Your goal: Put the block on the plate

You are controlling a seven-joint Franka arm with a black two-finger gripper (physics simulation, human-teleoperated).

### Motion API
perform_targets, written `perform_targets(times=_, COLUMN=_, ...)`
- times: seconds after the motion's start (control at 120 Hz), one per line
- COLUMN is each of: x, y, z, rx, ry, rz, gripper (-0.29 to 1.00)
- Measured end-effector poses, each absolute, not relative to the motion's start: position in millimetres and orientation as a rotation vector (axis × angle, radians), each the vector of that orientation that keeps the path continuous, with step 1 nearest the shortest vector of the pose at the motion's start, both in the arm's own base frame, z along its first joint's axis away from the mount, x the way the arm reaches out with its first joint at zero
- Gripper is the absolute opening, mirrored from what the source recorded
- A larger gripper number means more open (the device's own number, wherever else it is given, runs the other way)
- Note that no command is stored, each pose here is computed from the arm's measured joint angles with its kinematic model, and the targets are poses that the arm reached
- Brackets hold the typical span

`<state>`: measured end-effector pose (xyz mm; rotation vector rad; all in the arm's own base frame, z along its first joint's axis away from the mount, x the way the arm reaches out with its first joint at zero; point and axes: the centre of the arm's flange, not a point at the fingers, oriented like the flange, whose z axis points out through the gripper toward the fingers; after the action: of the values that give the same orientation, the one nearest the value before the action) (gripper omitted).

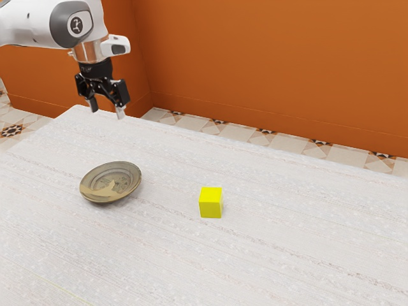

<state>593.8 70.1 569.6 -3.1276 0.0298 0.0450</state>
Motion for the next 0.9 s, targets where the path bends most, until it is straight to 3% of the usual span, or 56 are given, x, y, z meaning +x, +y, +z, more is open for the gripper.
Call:
perform_targets(times=0.308, x=596, y=68, z=569, rx=-3.125, ry=0.086, rz=0.031, gripper=0.7)
perform_targets(times=0.483, x=605, y=24, z=558, rx=-3.164, ry=0.109, rz=0.047, gripper=0.7)
perform_targets(times=0.9, x=675, y=-117, z=442, rx=-3.2, ry=0.088, rz=0.088, gripper=0.7)
